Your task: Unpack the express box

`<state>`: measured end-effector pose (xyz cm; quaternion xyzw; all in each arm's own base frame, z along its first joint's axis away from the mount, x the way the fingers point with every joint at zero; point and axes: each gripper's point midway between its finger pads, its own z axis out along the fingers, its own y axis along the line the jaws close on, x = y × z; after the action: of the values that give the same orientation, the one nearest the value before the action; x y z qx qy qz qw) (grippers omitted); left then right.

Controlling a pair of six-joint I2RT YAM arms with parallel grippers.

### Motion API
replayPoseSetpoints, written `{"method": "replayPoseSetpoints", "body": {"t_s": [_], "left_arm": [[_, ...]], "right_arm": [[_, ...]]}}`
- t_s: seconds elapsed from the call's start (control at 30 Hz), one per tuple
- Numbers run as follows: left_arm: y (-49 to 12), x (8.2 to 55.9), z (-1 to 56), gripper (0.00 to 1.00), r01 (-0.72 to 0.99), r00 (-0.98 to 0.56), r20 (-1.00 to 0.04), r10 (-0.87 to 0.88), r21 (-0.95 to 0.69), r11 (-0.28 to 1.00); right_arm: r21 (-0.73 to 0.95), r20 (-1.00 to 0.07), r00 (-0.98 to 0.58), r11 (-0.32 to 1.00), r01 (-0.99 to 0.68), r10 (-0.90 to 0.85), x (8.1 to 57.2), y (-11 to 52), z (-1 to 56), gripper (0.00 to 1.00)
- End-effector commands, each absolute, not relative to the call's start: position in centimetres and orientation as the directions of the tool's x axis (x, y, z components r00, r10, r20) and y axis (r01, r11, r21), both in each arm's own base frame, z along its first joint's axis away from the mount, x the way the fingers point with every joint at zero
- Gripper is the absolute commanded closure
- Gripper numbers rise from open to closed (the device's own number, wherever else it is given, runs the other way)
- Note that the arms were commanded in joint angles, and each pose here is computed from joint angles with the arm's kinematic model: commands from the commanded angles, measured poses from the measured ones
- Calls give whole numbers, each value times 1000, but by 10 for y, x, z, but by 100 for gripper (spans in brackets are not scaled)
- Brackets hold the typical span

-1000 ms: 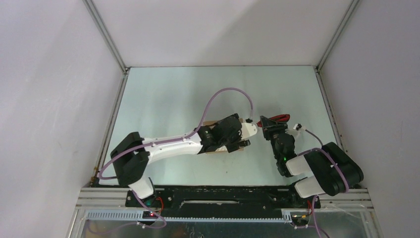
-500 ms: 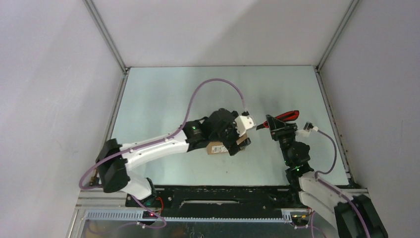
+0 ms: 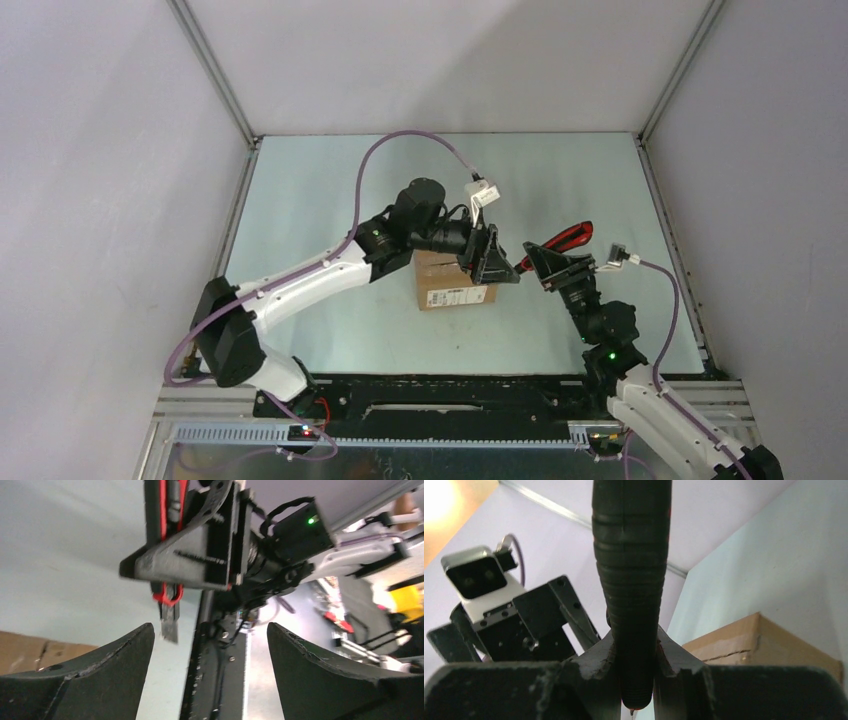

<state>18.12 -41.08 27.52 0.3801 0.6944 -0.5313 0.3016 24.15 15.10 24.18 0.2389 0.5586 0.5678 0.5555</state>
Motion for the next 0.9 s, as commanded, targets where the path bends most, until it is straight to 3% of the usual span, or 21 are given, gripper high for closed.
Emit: {"method": "replayPoseSetpoints", "body": {"t_s": [0.0,0.13,0.33,0.53,0.77,0.87], "left_arm": [[-419,156,298,14,776,-622,-767,156,-631,-11],[-411,152,290,16,758,-642,-739,202,-652,22],[-390,160,280,7,773,-634,-746,204,-622,126],[-375,159,266,7,830,-557,-776,295,-532,170],[-377,148,282,17,848,-523,-814,252,-526,63],[-379,142,283,26,842,-525,-810,261,-538,24]], "right_arm": [[858,-389,-255,247,-451,885,233,162,275,100],[843,-402,-242,255,-474,883,229,163,281,100],[828,-422,-269,247,-504,865,224,173,293,100],[807,-440,-298,227,-546,847,218,186,312,100],[789,-472,-348,212,-577,810,210,206,326,100],[768,-513,-389,207,-606,765,202,220,329,100]]}}
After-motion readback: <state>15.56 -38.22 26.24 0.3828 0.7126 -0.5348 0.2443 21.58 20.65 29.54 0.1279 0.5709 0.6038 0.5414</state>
